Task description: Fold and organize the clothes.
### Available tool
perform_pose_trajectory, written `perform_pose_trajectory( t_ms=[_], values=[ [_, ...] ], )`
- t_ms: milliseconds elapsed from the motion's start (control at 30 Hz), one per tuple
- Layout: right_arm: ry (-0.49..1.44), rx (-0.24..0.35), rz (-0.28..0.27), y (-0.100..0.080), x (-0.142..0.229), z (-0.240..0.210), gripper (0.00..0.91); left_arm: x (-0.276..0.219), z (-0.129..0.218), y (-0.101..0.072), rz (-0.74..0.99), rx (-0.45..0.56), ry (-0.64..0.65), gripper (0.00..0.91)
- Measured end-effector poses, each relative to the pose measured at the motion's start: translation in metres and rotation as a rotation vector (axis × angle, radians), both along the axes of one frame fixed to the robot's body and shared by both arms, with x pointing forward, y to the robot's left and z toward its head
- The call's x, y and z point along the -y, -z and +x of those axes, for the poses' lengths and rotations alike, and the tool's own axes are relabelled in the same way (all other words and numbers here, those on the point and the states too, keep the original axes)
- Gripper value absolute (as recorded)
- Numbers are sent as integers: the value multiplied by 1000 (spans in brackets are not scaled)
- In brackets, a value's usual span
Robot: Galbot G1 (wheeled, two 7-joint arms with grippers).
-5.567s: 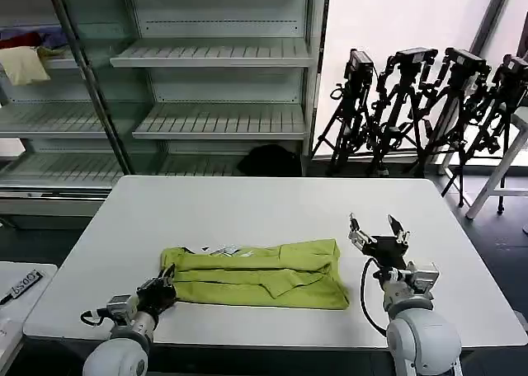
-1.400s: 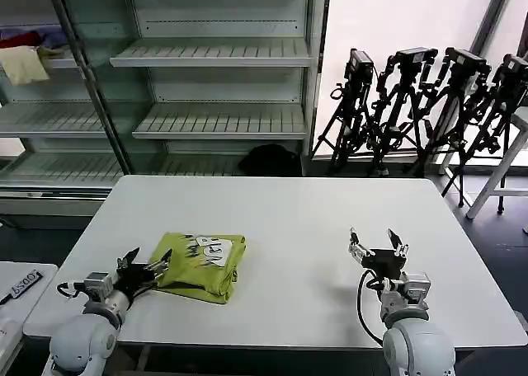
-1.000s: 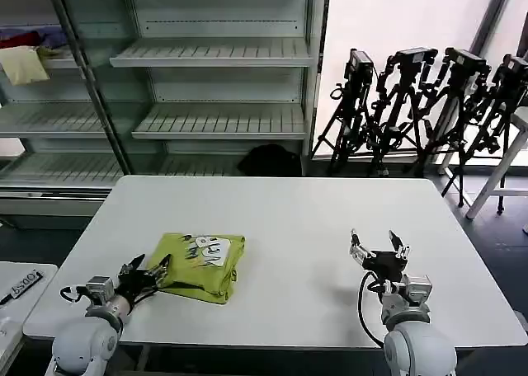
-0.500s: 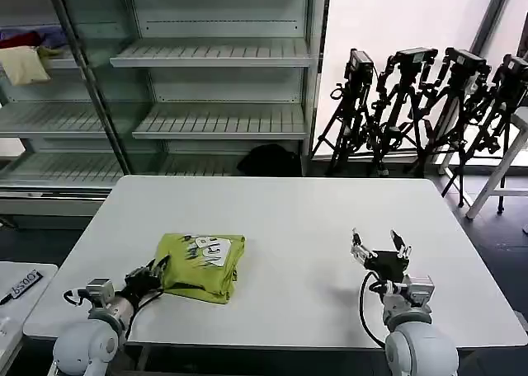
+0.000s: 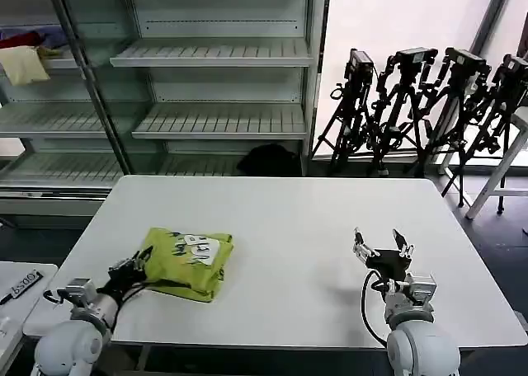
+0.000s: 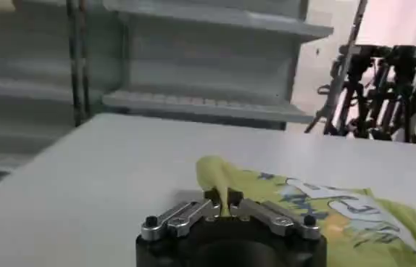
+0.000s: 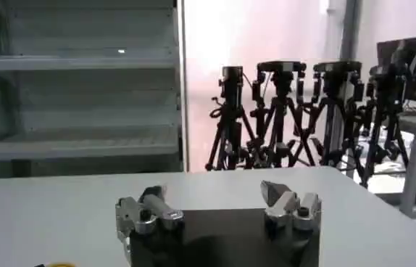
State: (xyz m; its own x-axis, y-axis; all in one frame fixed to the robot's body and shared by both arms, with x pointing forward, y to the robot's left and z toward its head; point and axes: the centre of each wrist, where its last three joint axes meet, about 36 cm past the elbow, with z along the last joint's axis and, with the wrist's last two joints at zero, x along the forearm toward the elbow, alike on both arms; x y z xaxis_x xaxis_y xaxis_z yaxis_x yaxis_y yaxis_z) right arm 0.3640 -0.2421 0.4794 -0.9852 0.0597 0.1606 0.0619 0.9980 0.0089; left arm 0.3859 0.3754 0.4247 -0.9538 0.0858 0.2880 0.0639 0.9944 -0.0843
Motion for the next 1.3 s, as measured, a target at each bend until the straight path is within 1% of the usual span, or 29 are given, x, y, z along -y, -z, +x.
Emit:
perform_pose_trajectory(
  t_ms=[100,167,267,367,433,533,633,700,800,933,1100,1200,1300],
  values=[
    [1,-2,1,1,1,1,907,-20,1,-10,55,33,-26,0],
    [1,-4,1,2,2,2,907,-36,2,-21,104,59,-45,0],
    [1,-6,3,4,2,2,907,-58,3,-43,196,102,-76,0],
    [-1,-7,8,6,1,3,907,-76,5,-69,302,150,-89,0],
    [-2,-8,10,7,0,3,907,-83,5,-85,378,177,-85,0],
    [-2,-9,12,9,0,2,907,-84,5,-104,484,209,-55,0],
    [0,-11,12,10,1,1,907,-75,4,-112,583,228,-6,0],
    [1,-13,11,11,3,0,907,-64,4,-109,632,231,37,0],
    [7,-21,11,15,7,-2,907,-39,3,-95,689,223,111,0],
    [20,-29,11,18,12,-5,907,-1,-1,-62,728,193,215,0],
    [24,-34,8,18,15,-8,907,53,-7,-22,701,172,316,0],
    [22,-34,7,16,14,-8,907,84,-11,-10,666,179,363,0],
    [14,-35,4,11,11,-8,907,111,-13,-4,622,194,400,0]
  ],
)
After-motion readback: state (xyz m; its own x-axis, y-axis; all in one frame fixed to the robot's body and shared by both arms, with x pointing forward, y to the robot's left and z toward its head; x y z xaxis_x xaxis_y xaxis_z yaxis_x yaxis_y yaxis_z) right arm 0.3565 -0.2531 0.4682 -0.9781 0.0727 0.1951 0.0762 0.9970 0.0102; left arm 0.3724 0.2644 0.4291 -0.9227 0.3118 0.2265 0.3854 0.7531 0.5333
